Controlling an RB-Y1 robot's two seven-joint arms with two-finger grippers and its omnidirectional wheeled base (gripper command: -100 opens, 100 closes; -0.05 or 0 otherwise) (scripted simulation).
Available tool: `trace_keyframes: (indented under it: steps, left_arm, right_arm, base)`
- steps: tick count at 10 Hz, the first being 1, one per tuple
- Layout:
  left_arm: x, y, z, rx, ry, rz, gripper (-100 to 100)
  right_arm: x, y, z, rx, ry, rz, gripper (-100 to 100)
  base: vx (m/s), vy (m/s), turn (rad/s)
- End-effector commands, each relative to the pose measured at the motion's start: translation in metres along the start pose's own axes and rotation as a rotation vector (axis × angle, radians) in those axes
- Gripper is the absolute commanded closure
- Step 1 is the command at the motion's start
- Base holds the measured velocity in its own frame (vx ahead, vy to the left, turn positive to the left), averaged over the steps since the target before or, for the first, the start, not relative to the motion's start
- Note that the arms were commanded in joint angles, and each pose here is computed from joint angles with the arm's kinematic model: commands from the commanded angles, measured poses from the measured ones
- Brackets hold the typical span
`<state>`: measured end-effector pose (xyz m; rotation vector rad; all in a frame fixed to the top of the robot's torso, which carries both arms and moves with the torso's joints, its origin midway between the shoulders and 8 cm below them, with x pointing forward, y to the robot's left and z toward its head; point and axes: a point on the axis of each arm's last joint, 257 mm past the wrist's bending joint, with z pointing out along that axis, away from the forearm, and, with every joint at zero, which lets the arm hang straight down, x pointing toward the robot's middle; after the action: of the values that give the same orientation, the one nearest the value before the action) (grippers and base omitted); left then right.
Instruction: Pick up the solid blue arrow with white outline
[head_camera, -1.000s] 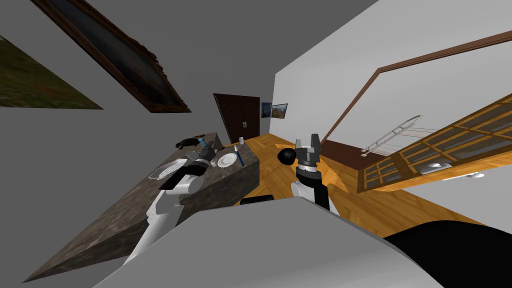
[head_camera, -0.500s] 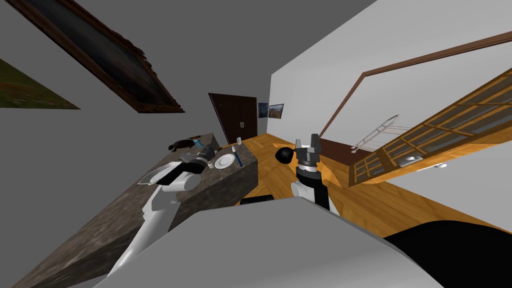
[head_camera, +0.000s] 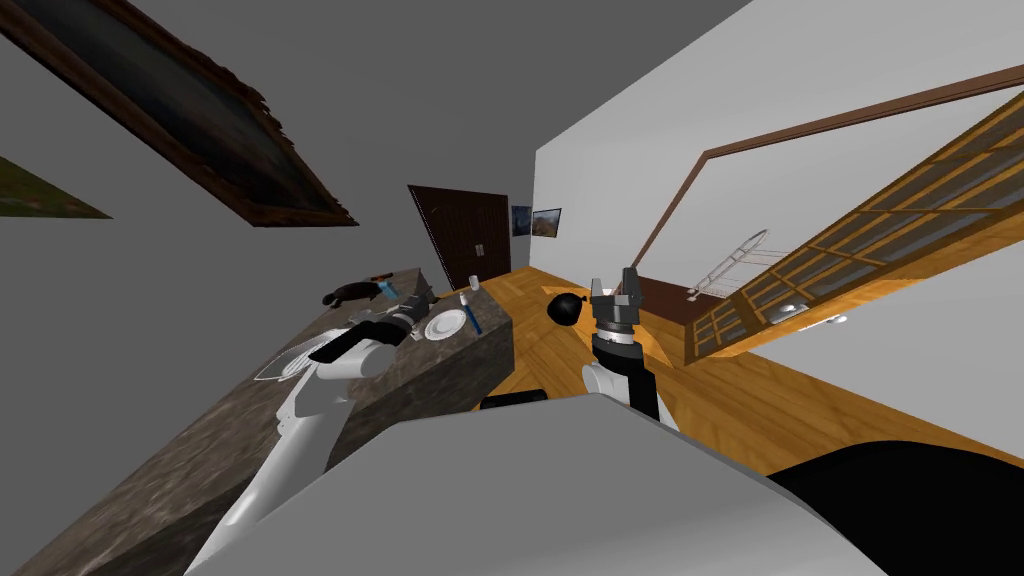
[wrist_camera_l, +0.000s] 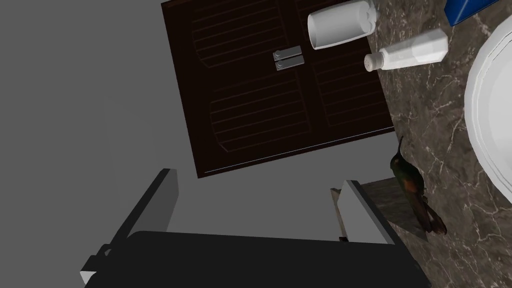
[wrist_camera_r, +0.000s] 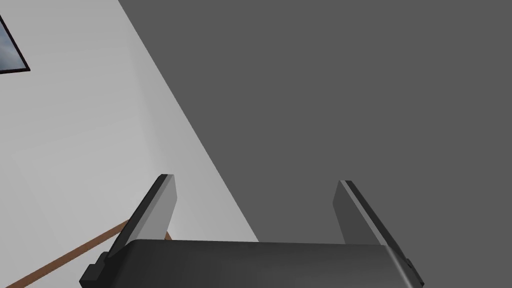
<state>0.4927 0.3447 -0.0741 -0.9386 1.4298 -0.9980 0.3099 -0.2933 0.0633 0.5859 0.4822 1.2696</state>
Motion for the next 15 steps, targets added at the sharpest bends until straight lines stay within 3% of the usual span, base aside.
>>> trace_keyframes:
  steps: [1, 8, 15]
  left_arm:
    - [0.0, 0.01, 0.0, -0.044, 0.019, 0.012, -100]
    - [-0.007, 0.045, -0.001, -0.21, 0.091, 0.071, -100]
    - [-0.011, 0.093, -0.017, -0.413, 0.171, 0.113, -100]
  right_arm:
    - [0.0, 0.0, 0.0, 0.0, 0.0, 0.0, 0]
    - [0.0, 0.0, 0.0, 0.0, 0.0, 0.0, 0]
    - [0.0, 0.0, 0.0, 0.0, 0.0, 0.0, 0]
  base:
    - [-0.001, 0.004, -0.089]
    - [0.004, -0.001, -0.092]
    - [0.015, -0.005, -0.127]
